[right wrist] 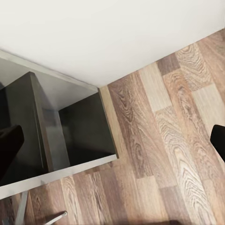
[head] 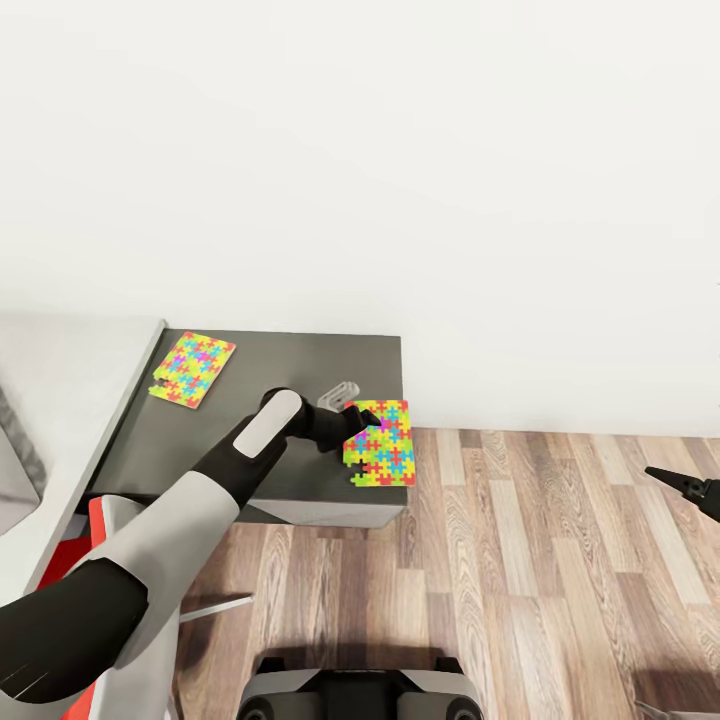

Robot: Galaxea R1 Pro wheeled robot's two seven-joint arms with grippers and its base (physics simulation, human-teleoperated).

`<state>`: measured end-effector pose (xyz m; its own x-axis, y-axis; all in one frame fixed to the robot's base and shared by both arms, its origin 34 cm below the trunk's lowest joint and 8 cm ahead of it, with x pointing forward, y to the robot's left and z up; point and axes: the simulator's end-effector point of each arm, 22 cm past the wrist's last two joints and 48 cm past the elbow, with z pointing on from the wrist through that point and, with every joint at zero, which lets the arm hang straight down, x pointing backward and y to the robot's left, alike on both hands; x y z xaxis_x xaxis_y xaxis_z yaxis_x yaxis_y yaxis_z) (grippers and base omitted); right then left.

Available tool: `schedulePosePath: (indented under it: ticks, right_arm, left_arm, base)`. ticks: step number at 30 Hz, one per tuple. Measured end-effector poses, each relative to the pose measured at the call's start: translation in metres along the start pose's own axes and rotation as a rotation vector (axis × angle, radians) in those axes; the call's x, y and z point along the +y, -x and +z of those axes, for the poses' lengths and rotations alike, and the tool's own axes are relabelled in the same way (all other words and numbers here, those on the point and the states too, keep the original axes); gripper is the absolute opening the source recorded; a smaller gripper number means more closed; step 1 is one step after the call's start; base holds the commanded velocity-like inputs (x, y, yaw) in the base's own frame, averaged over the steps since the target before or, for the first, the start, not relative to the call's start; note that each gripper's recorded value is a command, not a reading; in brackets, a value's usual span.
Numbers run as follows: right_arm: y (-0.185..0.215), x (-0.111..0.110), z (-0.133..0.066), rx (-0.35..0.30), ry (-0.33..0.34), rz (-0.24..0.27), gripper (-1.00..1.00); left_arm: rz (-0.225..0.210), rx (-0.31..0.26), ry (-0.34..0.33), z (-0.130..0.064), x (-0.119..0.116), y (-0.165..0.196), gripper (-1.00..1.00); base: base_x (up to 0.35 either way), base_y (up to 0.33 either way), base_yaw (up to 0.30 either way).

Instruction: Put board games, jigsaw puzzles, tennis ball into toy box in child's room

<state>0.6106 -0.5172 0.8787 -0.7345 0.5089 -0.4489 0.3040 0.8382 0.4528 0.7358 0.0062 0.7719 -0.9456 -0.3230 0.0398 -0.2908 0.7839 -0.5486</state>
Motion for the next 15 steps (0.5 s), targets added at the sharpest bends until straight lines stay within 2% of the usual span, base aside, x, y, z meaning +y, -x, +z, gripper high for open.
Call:
schedulePosePath:
  ticks: [5,15]
  right_arm:
    - [-0.0001,0.0004,0.0000,0.000,0.001,0.001,1.00]
    - [-0.0002,0.0005,0.0002,0.000,0.002,0.001,1.00]
  left_arm:
    - [0.015,-0.003,0.010,-0.0009,0.0016,0.0006,1.00]
    - [0.015,-0.006,0.005,-0.0009,0.0010,-0.0006,1.00]
  base:
    - [-0.001,-0.059,0.000]
    - [0.016,-0.146,0.000]
